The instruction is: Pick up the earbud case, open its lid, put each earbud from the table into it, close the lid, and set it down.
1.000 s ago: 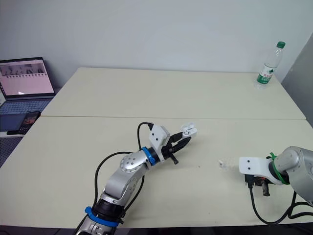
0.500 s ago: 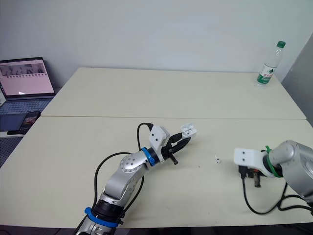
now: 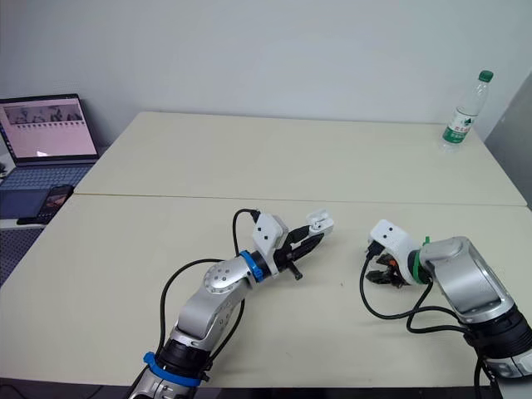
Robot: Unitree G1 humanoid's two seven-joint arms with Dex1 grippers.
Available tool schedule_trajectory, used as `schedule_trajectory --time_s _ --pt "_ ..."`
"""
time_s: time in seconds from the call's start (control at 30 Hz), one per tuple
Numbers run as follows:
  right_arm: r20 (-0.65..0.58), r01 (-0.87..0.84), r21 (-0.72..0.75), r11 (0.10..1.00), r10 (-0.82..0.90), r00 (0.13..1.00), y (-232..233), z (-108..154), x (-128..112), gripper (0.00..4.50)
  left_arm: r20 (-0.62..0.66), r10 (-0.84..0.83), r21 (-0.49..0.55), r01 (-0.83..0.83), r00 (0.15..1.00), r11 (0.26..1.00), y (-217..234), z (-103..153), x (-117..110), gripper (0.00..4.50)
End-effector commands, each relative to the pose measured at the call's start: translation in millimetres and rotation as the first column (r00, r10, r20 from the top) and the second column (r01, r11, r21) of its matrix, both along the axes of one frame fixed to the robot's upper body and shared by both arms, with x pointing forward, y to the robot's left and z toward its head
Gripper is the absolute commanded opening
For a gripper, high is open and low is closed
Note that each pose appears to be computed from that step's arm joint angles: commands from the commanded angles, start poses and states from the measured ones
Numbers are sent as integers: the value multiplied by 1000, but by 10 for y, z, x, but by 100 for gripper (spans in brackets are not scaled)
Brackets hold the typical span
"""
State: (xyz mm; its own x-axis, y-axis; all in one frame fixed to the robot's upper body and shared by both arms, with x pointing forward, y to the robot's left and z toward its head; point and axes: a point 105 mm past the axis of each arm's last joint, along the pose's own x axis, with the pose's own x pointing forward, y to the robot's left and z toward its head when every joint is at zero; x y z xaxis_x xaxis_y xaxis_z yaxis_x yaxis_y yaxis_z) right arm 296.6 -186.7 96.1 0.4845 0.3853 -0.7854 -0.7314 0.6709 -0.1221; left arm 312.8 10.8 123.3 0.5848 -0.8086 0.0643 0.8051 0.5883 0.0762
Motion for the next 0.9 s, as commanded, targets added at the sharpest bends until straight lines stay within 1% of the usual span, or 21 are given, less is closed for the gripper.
schedule_trajectory --time_s 0.03,0.07,0.17,0.3,0.33,0.43,0.5,0.53,0.57,0.6,0.67,0.73,0.87,0.9 --pt "27 27 -14 1000 -27 999 -33 83 45 255 60 -4 -30 5 998 1000 -11 168 -13 77" --pt "19 30 -10 1000 -30 999 -34 76 42 255 60 -3 -30 5 998 1000 -10 169 -11 77" --pt "-7 22 9 1000 -21 1000 -7 70 9 196 60 -2 -30 4 998 1000 -9 168 -10 77" --pt "-9 6 14 1000 -6 1000 17 84 -10 50 59 -2 -30 4 998 1000 -9 167 -13 77" --pt "-8 1 7 1000 -1 1000 6 85 -15 27 59 -2 -30 4 998 1000 -9 166 -12 77" --pt "-5 -30 -10 1000 30 1000 -28 100 -41 26 58 -2 -30 3 998 1000 -7 164 -12 77" --pt "22 -116 -43 992 117 993 -40 135 -68 26 58 -1 -30 3 998 1000 -6 162 -14 77" --pt "49 -199 -93 976 204 978 -63 151 -87 26 58 -1 -30 3 998 1000 -5 162 -11 77" --pt "71 -303 -159 940 317 946 -93 160 -120 26 58 -1 -30 3 998 1000 -5 163 -9 77" --pt "72 -415 -221 883 439 895 -135 157 -177 26 58 -1 -31 3 998 1000 -5 165 -8 77" --pt "40 -568 -278 775 600 799 -240 148 -287 26 59 -2 -32 3 998 999 -9 169 -6 77" --pt "-11 -658 -319 682 692 722 -414 143 -358 26 60 -2 -33 4 998 999 -14 169 -6 77" --pt "-86 -795 -426 433 855 511 -710 106 -391 26 60 -4 -36 6 998 999 -27 169 -9 77" --pt "-102 -826 -433 360 891 442 -746 87 -408 26 59 -5 -37 7 998 999 -31 170 -12 77"
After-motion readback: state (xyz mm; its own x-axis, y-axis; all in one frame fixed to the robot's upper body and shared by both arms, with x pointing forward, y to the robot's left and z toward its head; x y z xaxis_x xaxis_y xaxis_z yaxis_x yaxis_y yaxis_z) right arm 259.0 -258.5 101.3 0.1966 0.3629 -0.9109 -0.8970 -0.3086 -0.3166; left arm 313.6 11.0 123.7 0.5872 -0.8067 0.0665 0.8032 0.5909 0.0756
